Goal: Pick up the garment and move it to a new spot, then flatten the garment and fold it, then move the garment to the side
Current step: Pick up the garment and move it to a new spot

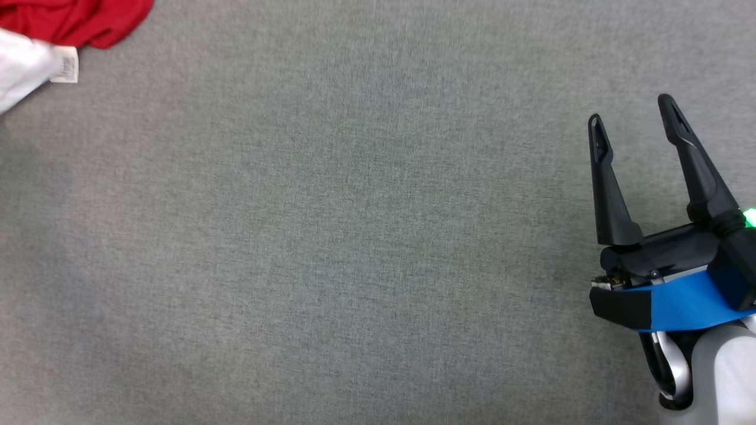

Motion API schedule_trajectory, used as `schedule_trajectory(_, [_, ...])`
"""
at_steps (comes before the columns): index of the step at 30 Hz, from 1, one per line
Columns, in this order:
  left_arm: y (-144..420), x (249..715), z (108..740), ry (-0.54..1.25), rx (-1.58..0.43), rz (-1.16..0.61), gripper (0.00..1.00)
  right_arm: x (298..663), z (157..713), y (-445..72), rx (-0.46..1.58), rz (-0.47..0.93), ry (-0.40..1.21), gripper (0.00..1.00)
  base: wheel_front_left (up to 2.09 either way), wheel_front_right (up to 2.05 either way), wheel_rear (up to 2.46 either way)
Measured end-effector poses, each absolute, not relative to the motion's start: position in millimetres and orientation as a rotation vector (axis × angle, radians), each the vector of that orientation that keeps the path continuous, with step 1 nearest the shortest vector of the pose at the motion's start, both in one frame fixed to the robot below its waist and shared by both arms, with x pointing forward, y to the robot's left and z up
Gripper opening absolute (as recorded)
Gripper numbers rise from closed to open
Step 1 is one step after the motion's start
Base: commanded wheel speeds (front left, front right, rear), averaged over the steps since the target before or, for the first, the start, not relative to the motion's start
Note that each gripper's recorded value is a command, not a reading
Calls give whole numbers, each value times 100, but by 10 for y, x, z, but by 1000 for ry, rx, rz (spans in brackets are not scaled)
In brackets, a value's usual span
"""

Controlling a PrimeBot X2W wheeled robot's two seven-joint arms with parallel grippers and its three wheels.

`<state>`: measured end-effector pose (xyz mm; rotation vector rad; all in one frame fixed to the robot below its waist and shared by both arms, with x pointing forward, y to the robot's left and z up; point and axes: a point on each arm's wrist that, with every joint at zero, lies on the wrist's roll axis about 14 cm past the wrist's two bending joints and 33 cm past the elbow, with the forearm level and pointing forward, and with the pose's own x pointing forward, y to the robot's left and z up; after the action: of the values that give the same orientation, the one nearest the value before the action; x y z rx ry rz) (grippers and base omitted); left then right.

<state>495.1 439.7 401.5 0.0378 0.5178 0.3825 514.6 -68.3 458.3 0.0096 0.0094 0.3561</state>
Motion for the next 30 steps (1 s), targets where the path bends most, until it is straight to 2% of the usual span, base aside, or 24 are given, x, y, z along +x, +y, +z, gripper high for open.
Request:
schedule_trajectory(6, [4387, 5157, 4786, 314, 129, 320, 0, 5053, 4853, -751, 35, 342, -47, 100, 0, 0, 0])
schedule_trajectory(13, [3868, 5423, 5716, 88, 205, 137, 0, 4857, 5121, -907, 64, 307, -99, 100, 0, 0, 0])
schedule_trajectory(21, [2700, 5521, 6762, -190, 211, -150, 0, 4497, 5257, -1243, 84, 223, -118, 100, 0, 0, 0])
schedule_trajectory(30, [1156, 5276, 7503, -373, 211, -477, 0, 4128, 5367, -1775, 101, 76, -153, 100, 0, 0, 0])
